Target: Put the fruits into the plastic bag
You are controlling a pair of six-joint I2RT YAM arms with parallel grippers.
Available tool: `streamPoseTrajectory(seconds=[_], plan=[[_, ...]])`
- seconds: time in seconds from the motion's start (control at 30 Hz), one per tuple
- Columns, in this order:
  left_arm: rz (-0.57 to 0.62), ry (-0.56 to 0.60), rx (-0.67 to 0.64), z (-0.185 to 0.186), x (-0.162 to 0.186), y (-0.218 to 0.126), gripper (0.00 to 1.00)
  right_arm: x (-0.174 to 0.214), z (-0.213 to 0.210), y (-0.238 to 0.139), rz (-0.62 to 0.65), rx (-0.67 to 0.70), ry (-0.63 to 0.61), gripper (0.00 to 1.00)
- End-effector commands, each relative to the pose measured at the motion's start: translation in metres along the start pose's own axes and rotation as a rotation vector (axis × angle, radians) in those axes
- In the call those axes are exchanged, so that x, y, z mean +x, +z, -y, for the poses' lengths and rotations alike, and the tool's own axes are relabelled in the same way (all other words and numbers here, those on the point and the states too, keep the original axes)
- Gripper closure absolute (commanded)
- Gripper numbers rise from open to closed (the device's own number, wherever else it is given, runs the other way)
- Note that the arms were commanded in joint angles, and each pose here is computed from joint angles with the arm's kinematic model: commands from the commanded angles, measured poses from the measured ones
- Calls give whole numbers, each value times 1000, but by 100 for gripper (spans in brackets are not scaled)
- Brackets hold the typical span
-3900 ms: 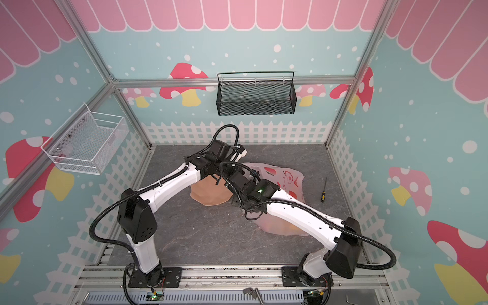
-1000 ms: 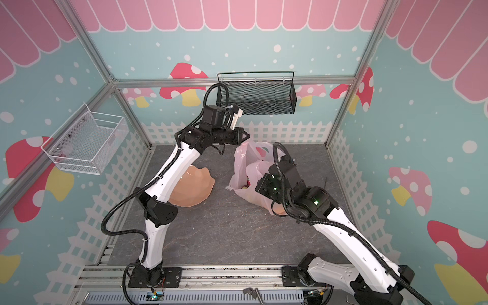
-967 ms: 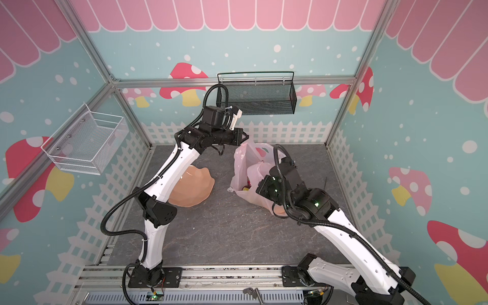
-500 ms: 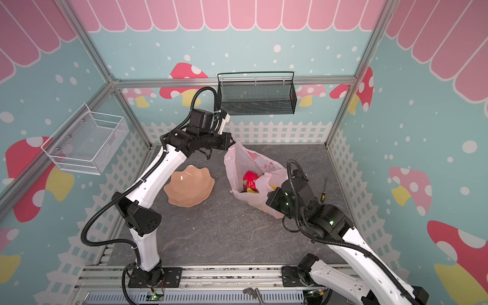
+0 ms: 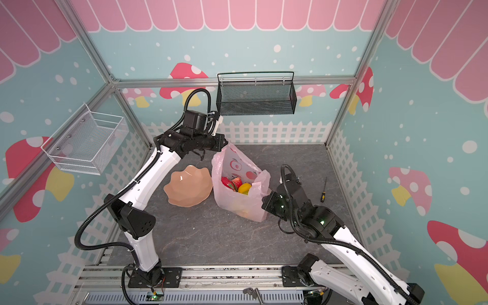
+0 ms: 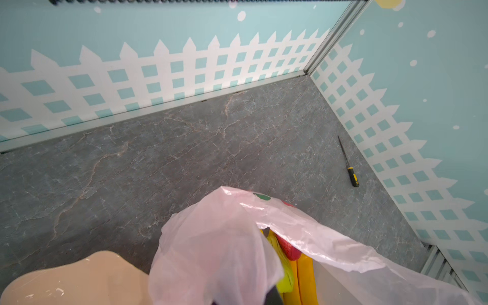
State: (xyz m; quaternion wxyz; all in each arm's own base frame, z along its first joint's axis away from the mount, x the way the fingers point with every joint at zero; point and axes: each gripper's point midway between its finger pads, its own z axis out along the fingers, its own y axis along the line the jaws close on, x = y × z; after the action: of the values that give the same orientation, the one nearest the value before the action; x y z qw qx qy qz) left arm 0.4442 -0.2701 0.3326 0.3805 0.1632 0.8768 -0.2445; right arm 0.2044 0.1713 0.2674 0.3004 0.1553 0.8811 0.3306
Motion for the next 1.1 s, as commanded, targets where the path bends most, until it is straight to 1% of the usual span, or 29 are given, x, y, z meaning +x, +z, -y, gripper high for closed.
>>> streamPoseTrajectory(seconds=[0.0,0.1,0.13,0.17,0.2,0.23,0.3,0.33,0.4,0.43,0.5,0.63,0.67,0.7,0.73,0.8,0.9,0.97,1.07], plan=[[60,29,6,6,-11,-25,100,-4,2,-7,33,-22,37,100],[96,29,44,15,-15,-37,94,-3,-1,-5,22,-29,26,95],[110,28,59,18,-17,-43,90,-3,-2,-4,19,-32,20,93],[119,27,71,21,-17,-46,84,-4,-6,-4,19,-40,14,90],[129,25,83,24,-17,-51,74,-4,-9,-4,16,-49,5,85],[136,23,91,25,-15,-55,64,-6,-13,-4,16,-52,-2,78],[150,19,99,28,-14,-64,46,-8,-20,-5,15,-70,-18,66],[158,15,99,28,-13,-70,39,-10,-24,-7,17,-79,-26,60],[169,8,98,29,-9,-79,30,-13,-28,-13,27,-87,-37,49],[176,9,96,29,-8,-85,27,-16,-26,-17,36,-75,-35,43],[189,6,77,26,-4,-94,25,-19,-22,-25,54,-49,-29,34],[228,-27,9,8,-1,-116,20,-28,-16,-40,100,-16,-32,24],[240,-45,-11,1,0,-121,20,-30,-16,-44,107,-11,-36,22],[256,-62,-31,-3,0,-128,17,-33,-15,-48,121,2,-42,19],[282,-95,-71,-20,-2,-137,13,-37,-16,-52,134,11,-52,18],[315,-136,-115,-37,-3,-150,8,-45,-19,-59,158,30,-73,13],[352,-168,-167,-57,-3,-165,1,-59,-25,-71,198,68,-128,7],[364,-185,-198,-70,-2,-172,1,-70,-28,-77,228,100,-159,2],[367,-205,-239,-88,5,-178,1,-88,-34,-79,256,144,-222,2]])
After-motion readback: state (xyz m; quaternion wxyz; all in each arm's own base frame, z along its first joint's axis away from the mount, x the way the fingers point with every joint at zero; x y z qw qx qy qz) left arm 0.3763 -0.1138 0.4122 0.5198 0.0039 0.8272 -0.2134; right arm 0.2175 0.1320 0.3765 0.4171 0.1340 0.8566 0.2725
